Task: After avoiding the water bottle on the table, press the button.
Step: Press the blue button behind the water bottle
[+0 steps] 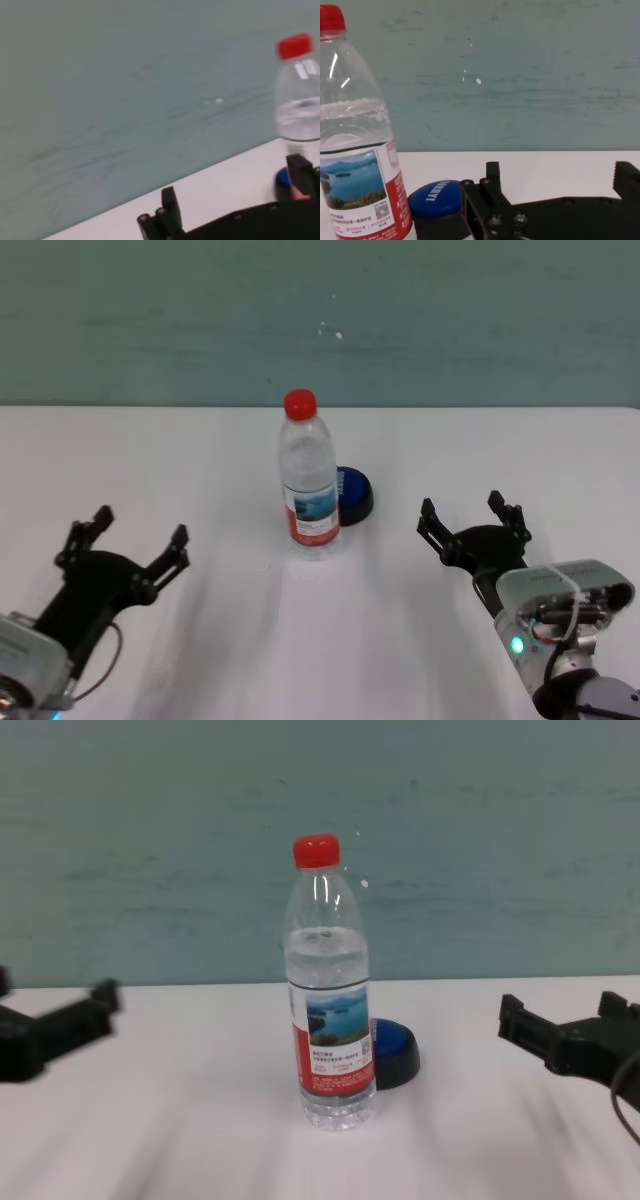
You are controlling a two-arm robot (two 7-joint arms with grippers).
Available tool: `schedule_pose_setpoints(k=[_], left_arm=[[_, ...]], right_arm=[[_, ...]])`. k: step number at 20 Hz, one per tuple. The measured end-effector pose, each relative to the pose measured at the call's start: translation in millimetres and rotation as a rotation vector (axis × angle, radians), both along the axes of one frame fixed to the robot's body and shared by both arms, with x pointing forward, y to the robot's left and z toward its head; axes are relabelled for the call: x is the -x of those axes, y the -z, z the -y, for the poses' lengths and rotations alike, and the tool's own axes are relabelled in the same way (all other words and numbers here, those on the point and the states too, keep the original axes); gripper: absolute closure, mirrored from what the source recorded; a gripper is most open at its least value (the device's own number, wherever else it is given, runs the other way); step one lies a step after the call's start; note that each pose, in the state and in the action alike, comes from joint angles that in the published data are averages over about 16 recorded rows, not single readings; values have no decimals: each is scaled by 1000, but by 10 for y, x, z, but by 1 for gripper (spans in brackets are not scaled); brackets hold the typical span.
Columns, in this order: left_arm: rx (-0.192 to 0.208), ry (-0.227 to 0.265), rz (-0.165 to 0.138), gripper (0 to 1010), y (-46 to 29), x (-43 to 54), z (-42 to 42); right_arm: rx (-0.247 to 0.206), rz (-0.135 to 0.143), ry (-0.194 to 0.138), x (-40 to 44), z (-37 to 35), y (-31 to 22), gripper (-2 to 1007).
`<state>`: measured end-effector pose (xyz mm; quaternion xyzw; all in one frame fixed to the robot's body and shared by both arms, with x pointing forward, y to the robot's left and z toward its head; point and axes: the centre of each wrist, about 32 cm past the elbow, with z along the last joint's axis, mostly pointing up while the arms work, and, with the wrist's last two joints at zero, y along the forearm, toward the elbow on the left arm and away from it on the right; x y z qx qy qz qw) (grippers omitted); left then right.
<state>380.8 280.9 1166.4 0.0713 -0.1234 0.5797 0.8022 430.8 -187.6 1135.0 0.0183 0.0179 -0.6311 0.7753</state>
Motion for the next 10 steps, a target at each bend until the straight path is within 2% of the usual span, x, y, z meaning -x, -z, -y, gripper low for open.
schedule_pose_setpoints(k=[4,10], left_arm=[[-14,95,7,10,90,-71,38],[-29,204,5,10,234,-254,73]], right_arm=[[0,0,0,0,0,0,2],[0,0,0,0,0,0,2]])
